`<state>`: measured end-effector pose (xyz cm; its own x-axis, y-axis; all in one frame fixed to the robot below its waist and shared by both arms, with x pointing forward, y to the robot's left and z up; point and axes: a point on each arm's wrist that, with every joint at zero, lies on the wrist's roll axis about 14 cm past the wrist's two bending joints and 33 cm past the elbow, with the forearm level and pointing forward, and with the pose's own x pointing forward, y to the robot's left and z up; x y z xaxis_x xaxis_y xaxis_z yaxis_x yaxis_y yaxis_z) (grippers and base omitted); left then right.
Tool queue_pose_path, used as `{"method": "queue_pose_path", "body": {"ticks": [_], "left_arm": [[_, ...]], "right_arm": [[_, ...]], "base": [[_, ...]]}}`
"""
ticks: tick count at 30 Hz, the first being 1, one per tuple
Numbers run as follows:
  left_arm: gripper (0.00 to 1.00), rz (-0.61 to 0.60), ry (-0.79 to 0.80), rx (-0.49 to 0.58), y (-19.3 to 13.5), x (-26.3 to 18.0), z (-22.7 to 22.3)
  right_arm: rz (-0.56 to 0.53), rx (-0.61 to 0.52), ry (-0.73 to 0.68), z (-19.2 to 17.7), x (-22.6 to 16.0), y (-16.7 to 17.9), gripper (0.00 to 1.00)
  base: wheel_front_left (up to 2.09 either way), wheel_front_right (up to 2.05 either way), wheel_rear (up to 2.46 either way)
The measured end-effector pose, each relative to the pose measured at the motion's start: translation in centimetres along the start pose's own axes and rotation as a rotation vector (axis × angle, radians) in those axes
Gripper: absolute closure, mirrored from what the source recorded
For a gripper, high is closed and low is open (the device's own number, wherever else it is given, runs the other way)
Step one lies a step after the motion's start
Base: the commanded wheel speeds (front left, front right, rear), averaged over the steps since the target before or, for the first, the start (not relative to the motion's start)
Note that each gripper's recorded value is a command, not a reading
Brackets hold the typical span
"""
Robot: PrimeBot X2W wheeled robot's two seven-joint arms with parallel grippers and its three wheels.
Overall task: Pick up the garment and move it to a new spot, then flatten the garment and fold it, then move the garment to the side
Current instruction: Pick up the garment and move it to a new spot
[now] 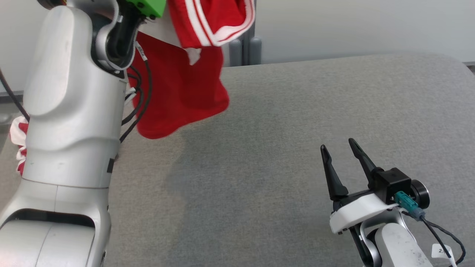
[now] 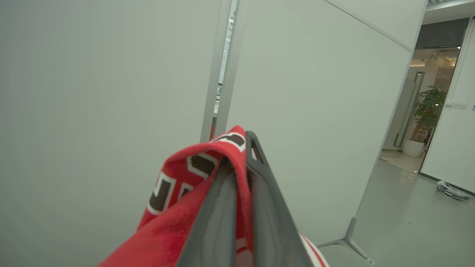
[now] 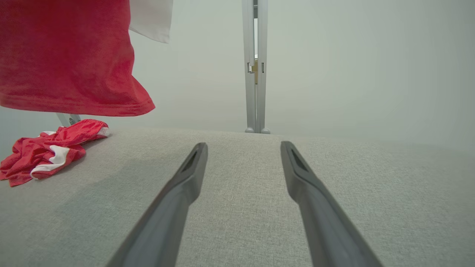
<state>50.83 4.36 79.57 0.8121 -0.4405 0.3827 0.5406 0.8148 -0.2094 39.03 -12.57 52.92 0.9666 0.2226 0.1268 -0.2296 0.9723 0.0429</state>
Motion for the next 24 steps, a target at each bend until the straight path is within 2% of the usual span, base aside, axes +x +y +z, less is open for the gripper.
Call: {"method": "queue_pose_path", "body": {"ticks": [4, 10, 14, 17, 18, 19, 20, 24], "left_arm": [[1.00, -0.118, 0.063, -0.035, -4.5, 1.3, -3.3], [1.00, -0.270, 0.228, -0.088, -10.4, 1.8, -11.8], [1.00, -0.271, 0.420, -0.083, -11.1, 0.1, -19.9], [1.00, -0.225, 0.607, -0.075, -9.7, -2.9, -26.9], [0.74, -0.210, 0.653, -0.072, -9.2, -3.9, -28.6], [0.53, -0.202, 0.704, -0.060, -8.7, -5.0, -30.5], [0.00, -0.191, 0.738, -0.060, -8.2, -5.9, -31.8], [0.00, -0.128, 0.764, -0.130, -6.6, -8.0, -34.0]], "right_arm": [[-0.072, -0.011, -0.013, 0.6, -1.3, -2.3, 0.00], [-0.215, -0.018, -0.007, 0.6, -3.9, -6.6, 0.00], [-0.283, -0.022, 0.006, 0.3, -5.1, -8.6, 0.00], [-0.312, -0.022, 0.029, -0.5, -5.5, -9.4, 0.00], [-0.318, -0.021, 0.037, -0.7, -5.6, -9.6, 0.00], [-0.325, -0.022, 0.047, -1.0, -5.6, -9.8, 0.00], [-0.328, -0.022, 0.056, -1.3, -5.7, -10.0, 0.00], [-0.328, -0.026, 0.072, -1.9, -5.3, -10.1, 0.00]], "base": [[0.00, 0.00, 0.00], [0.00, 0.00, 0.00], [0.00, 0.00, 0.00], [0.00, 0.00, 0.00], [0.00, 0.00, 0.00], [0.00, 0.00, 0.00], [0.00, 0.00, 0.00], [0.00, 0.00, 0.00]]}}
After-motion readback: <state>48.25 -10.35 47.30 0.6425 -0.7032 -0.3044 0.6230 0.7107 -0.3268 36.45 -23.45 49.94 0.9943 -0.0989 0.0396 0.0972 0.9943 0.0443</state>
